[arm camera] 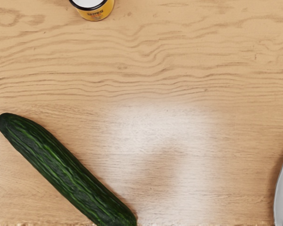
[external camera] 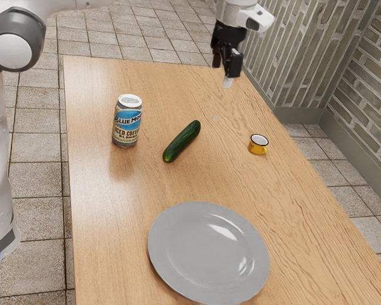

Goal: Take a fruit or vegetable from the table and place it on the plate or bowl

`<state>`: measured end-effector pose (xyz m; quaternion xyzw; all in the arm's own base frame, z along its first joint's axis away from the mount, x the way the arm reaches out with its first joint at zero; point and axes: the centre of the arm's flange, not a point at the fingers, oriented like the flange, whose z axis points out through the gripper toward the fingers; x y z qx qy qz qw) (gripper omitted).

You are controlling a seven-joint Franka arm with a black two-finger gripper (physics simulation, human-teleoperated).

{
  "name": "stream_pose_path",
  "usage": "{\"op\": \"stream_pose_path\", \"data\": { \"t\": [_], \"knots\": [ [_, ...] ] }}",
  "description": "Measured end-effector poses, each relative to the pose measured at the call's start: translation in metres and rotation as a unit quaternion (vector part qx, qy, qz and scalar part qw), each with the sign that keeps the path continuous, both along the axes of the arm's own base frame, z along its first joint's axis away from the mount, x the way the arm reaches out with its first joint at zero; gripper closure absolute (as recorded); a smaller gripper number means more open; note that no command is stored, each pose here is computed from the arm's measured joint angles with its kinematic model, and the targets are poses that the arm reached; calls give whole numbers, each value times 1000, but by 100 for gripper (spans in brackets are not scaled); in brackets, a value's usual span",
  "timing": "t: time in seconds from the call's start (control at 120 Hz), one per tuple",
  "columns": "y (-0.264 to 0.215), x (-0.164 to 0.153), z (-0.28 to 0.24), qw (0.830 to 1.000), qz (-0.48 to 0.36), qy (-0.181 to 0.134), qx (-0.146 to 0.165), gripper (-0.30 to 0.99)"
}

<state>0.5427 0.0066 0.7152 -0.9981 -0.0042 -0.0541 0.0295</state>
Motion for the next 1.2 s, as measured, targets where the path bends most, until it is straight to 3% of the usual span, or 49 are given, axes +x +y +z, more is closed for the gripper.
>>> {"op": "stream_pose_path", "data": {
  "t": [0.242,0.383,0.575,0.767,0.967,1.2],
  "knots": [
    [14,-5,-1,1000,14,18,2,0],
    [24,-35,82,998,24,-56,-10,0],
    [37,-65,124,995,35,-92,-32,0],
    [68,-35,84,996,68,-47,-36,0],
    [159,-24,31,986,161,7,-38,0],
    [166,15,-25,981,181,52,-38,0]
  ]
}}
